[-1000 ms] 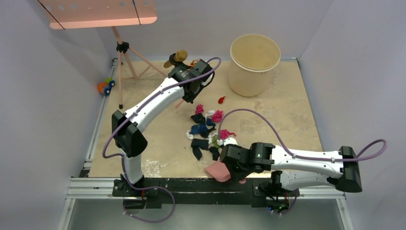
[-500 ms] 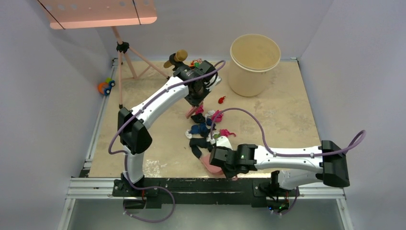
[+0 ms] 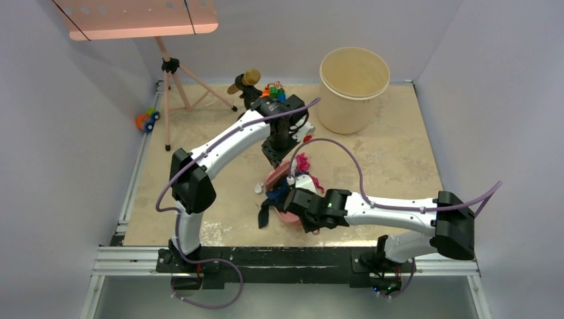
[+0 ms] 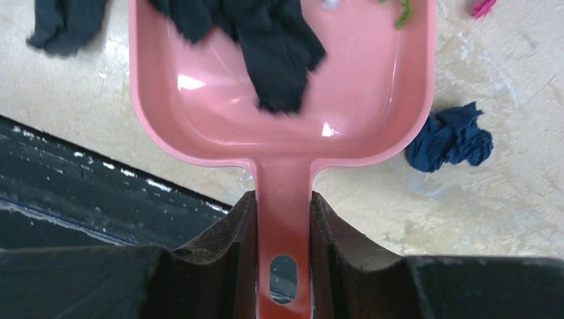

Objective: Sweep away the paper scraps from the table

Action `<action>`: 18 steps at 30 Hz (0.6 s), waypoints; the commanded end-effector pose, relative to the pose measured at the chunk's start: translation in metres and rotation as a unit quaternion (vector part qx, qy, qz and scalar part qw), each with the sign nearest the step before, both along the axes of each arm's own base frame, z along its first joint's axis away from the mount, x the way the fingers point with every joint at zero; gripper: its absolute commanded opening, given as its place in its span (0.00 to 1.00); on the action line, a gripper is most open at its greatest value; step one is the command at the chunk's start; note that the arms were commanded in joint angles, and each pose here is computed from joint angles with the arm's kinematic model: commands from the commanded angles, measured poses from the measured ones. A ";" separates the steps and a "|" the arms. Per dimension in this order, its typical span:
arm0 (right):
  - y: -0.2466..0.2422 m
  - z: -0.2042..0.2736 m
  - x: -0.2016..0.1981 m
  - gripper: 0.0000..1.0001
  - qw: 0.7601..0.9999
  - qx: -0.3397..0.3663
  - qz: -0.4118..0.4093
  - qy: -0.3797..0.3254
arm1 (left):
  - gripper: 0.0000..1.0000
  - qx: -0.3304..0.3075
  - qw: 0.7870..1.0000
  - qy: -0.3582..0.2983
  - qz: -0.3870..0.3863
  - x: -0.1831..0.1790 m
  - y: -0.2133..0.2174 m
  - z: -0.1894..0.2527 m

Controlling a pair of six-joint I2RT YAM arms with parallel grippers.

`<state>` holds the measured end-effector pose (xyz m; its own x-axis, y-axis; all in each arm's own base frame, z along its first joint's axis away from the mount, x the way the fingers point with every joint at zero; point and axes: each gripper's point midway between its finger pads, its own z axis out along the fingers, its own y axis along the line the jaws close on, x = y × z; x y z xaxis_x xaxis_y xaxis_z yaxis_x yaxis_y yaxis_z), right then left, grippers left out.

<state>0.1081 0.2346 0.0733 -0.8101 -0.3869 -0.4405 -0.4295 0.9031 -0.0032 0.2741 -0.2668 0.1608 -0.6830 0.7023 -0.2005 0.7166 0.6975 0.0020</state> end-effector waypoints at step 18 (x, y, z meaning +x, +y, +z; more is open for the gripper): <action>0.004 0.022 0.049 0.00 0.983 0.060 -0.040 -0.169 | 0.00 -0.017 0.996 -0.031 0.079 -0.032 0.031 0.063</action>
<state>0.1439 0.2382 0.0769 -0.7100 -0.3520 -0.6099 -0.3976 0.9152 -0.0654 0.2406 -0.2532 0.2048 -0.7444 0.6238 -0.2382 0.6504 0.7581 -0.0473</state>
